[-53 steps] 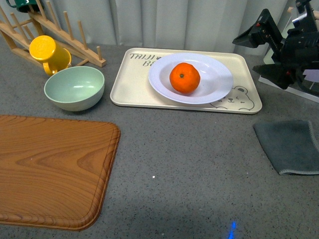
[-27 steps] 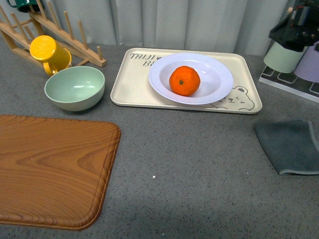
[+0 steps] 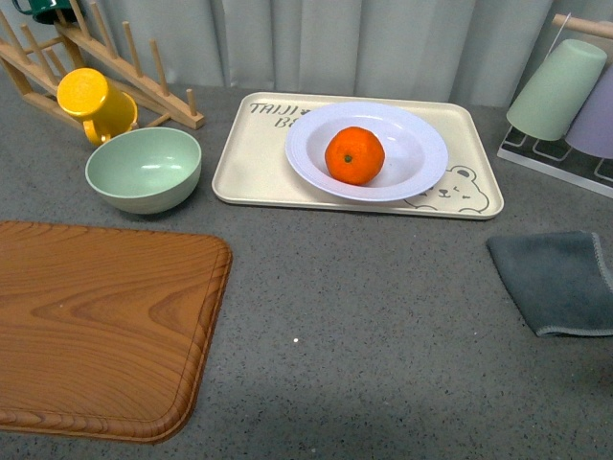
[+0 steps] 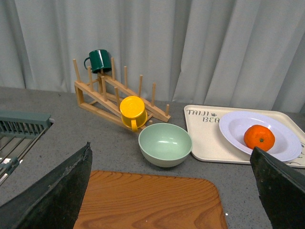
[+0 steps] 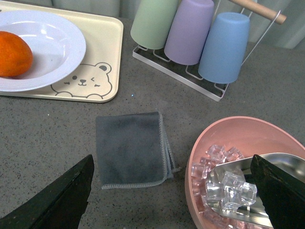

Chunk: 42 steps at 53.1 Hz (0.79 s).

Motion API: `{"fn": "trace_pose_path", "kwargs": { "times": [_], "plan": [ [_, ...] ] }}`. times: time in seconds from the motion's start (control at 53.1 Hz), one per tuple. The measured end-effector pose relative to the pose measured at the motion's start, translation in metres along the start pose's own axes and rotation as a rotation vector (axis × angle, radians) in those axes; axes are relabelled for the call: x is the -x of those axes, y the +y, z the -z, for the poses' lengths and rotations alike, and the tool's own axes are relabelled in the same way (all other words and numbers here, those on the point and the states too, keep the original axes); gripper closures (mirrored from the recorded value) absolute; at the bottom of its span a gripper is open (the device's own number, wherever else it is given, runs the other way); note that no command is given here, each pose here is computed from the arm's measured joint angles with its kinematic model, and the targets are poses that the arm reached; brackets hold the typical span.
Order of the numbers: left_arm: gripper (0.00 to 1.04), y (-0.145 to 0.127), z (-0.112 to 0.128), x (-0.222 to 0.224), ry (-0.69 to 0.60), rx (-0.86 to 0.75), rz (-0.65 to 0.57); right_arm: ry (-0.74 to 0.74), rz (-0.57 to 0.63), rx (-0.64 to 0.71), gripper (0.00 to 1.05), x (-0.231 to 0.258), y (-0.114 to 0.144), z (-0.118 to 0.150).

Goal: Place orange and plate with both arms

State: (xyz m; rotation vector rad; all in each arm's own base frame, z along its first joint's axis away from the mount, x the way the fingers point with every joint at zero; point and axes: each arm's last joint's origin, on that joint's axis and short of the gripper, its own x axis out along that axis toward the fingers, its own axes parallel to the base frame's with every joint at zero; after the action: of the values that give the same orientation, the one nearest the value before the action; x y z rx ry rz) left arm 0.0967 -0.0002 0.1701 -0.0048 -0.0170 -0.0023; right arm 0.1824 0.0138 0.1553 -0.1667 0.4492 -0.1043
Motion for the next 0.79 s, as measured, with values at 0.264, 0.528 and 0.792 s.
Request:
{"fn": "trace_pose_path", "kwargs": {
  "times": [0.264,0.528,0.792],
  "plan": [
    [0.06,0.000,0.000,0.000,0.000,0.000,0.000,-0.436,-0.117,-0.142,0.48,0.017,-0.012,0.002],
    [0.06,0.000,0.000,0.000,0.000,0.000,0.000,-0.428,-0.104,-0.155,0.92,0.032,-0.016,0.012],
    [0.06,0.000,0.000,0.000,0.000,0.000,0.000,-0.441,-0.104,-0.156,1.04,0.044,-0.018,0.015]
  ]
}}
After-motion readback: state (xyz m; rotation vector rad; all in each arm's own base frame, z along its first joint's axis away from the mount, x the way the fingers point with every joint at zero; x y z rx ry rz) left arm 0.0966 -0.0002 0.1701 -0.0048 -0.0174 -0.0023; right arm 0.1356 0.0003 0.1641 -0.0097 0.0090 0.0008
